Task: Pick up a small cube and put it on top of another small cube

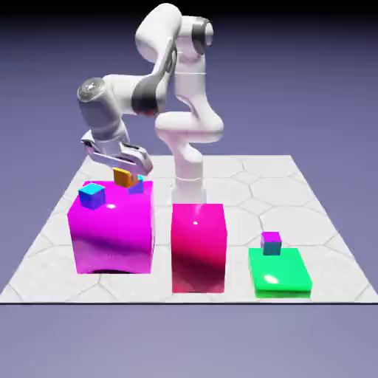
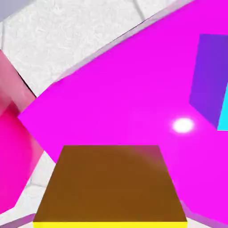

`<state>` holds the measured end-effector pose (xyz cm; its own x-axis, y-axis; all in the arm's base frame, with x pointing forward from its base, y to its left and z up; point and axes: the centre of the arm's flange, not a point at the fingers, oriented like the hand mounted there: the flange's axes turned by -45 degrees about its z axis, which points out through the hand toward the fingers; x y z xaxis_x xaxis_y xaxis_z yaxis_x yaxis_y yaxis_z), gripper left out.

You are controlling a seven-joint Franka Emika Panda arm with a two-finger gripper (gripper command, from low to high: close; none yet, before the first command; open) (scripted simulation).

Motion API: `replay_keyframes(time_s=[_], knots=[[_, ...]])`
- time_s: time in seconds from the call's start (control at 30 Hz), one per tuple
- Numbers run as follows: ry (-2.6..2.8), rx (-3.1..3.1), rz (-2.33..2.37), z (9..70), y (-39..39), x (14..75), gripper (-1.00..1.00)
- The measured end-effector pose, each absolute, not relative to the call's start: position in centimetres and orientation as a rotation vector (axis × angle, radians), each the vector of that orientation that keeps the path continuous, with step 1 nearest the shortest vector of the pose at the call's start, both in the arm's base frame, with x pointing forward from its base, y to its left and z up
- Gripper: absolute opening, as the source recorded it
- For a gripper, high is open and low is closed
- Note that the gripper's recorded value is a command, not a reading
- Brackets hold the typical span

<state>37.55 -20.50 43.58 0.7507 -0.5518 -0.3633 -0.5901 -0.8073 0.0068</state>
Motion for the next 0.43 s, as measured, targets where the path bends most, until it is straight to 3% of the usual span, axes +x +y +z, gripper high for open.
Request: replay_keyframes(time_s=[0.17, 0.3, 0.33, 0.43], knots=[[1.059, -2.758, 0.536, 45.8, -20.9, 33.1, -1.0], [1.059, -2.758, 0.536, 40.4, -19.9, 32.1, -1.0], [1.059, -2.758, 0.536, 39.2, -19.7, 31.8, 1.0], [1.059, -2.76, 0.537, 40.5, -20.0, 32.1, 1.0]])
